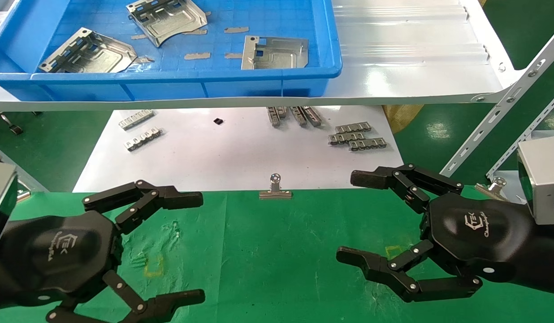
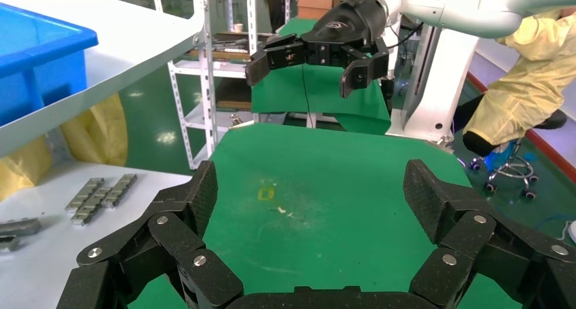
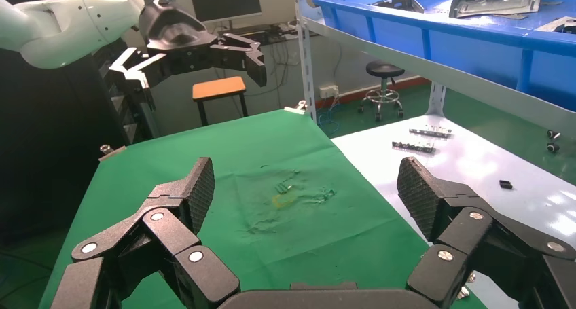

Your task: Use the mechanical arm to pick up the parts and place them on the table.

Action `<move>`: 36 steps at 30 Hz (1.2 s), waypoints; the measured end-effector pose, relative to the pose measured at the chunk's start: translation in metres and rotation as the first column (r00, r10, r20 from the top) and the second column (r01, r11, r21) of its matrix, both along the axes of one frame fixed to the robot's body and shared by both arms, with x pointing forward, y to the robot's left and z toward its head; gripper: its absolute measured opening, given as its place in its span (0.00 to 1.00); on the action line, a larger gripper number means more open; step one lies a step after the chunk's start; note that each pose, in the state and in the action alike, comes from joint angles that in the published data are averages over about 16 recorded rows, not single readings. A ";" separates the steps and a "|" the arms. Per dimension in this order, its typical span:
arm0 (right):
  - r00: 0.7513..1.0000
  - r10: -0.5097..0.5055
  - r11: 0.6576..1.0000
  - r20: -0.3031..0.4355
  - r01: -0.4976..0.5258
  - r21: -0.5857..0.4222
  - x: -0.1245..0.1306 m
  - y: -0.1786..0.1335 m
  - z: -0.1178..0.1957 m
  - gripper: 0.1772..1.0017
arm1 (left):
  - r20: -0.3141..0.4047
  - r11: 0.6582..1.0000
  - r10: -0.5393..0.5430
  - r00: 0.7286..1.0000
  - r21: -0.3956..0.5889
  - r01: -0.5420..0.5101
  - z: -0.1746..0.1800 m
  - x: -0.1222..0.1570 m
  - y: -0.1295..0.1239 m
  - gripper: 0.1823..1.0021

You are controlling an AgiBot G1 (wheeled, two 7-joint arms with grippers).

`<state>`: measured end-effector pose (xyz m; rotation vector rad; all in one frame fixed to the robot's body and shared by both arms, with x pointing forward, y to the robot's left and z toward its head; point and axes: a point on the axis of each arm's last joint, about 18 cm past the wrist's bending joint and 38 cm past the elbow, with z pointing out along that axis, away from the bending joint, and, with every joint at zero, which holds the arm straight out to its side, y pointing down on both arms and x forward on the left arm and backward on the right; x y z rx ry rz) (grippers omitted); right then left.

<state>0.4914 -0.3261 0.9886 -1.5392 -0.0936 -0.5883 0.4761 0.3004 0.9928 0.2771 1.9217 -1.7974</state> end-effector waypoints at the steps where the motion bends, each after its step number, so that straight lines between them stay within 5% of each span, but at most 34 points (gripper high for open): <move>1: 1.000 0.000 1.000 0.000 0.000 0.000 0.000 0.000 0.000 1.00 | 0.000 1.000 0.000 1.000 0.000 0.000 0.000 0.000 0.000 1.00; 25: 1.000 0.000 1.000 0.000 0.000 0.000 0.000 0.000 0.000 0.99 | 0.000 1.000 0.000 1.000 0.000 0.000 0.000 0.000 0.000 1.00; 36: 1.000 0.000 1.000 0.000 0.000 0.000 0.000 0.000 0.000 0.88 | 0.000 1.000 0.000 1.000 0.000 0.000 0.000 0.000 0.000 1.00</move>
